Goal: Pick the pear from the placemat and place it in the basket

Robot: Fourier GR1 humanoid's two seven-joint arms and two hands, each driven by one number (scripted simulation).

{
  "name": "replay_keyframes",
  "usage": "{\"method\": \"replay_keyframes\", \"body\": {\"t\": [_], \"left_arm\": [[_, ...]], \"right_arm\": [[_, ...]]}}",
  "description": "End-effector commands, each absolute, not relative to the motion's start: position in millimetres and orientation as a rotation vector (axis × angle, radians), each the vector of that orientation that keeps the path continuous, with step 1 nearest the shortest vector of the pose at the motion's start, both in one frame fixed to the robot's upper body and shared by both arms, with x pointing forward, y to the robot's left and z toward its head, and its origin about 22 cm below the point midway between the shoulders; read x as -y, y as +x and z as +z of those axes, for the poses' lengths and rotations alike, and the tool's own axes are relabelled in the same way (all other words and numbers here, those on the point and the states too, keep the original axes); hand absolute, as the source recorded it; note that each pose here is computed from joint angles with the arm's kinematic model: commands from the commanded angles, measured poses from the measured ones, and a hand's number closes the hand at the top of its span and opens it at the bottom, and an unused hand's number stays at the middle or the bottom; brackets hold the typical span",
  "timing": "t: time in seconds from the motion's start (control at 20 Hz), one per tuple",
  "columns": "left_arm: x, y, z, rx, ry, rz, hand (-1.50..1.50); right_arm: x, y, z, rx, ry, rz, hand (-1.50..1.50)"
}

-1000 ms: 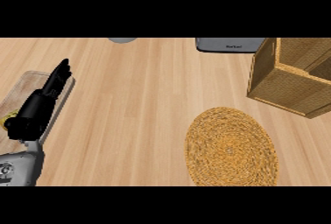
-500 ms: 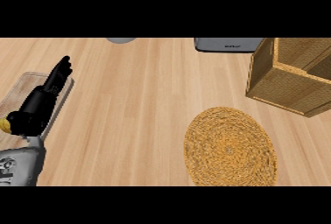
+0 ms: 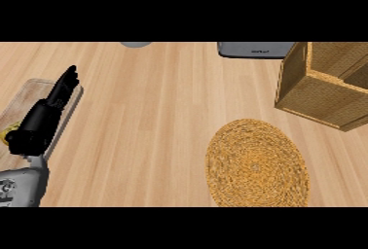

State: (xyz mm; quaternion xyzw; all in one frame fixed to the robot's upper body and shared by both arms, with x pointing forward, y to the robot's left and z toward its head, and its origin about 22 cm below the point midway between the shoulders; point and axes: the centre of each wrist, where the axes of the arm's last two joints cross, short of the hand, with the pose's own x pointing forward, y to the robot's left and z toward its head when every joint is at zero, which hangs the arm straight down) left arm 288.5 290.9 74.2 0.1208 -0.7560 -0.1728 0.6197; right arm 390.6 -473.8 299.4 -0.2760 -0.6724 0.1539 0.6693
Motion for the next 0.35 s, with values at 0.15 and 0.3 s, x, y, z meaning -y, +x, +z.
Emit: {"method": "replay_keyframes", "body": {"t": [0.15,0.3], "left_arm": [[-288,292,67,1.751,0.276,-0.397,0.00],[-274,297,72,1.747,0.253,-0.396,0.00]], "right_arm": [[532,340,317,1.553,-0.690,-0.028,-1.50],[552,324,291,1.567,-0.709,-0.124,-1.50]]}}
